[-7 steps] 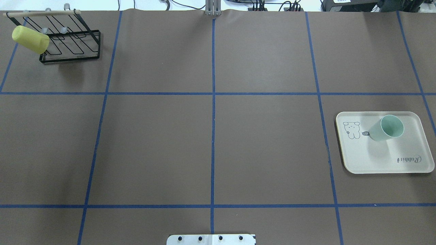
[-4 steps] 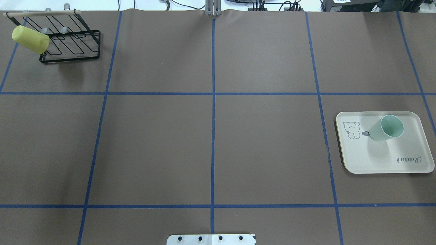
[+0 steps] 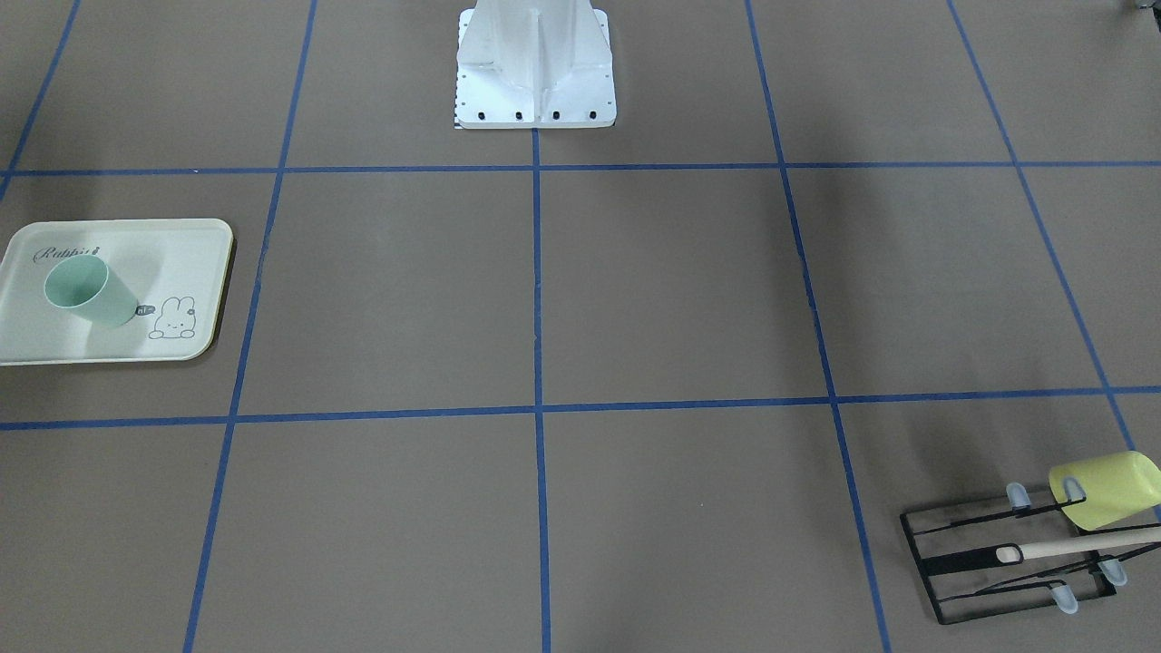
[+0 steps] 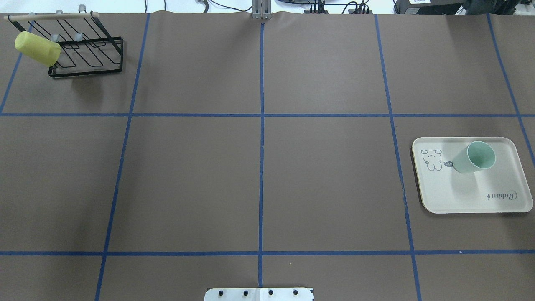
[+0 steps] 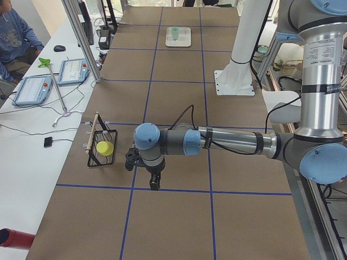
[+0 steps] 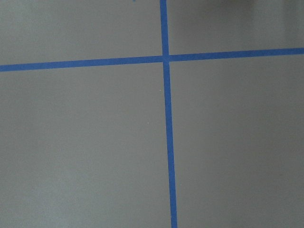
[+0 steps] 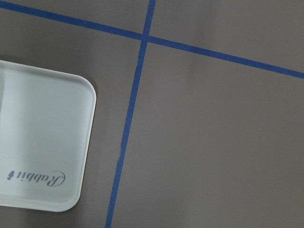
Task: Left arm grabs green cup and hands to right arm on tray
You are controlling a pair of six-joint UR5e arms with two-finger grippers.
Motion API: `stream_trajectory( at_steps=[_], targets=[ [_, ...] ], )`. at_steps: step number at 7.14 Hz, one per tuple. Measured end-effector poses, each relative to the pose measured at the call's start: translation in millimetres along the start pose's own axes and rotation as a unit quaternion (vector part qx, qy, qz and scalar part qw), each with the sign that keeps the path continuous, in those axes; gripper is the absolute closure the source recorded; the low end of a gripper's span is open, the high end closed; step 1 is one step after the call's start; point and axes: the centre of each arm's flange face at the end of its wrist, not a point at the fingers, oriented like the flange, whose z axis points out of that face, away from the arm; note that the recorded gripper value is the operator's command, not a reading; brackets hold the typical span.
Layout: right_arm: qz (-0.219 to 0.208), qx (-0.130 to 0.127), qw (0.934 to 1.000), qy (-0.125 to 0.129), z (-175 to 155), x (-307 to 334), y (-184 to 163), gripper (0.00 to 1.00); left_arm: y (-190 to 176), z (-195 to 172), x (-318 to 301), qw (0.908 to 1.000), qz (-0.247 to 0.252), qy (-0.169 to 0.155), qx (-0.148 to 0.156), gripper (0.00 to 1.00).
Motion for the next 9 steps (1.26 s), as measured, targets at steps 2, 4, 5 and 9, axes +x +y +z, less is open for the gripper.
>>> stream_trajectory(
  at_steps=[2,4,5,9],
  targets=[
    [-0.002,0.001,1.0,0.0,0.1,-0.4,-0.3,0.0,-0.6,-2.6,2.6,1.0,0.003,0.0,0.003,0.0],
    [-0.007,0.008,0.9999,0.001,-0.4,-0.9,-0.9,0.0,0.7,-1.9,2.0,1.0,0.001,0.0,0.002,0.0],
    [-0.01,0.011,0.9999,0.0,-0.5,-1.2,-1.1,0.0,1.6,-1.2,1.4,1.0,0.0,0.0,0.001,0.0],
    [-0.014,0.013,0.9998,0.0,-1.0,-1.7,-1.2,0.0,4.0,0.6,-0.3,1.0,-0.004,0.0,-0.001,0.0]
  ],
)
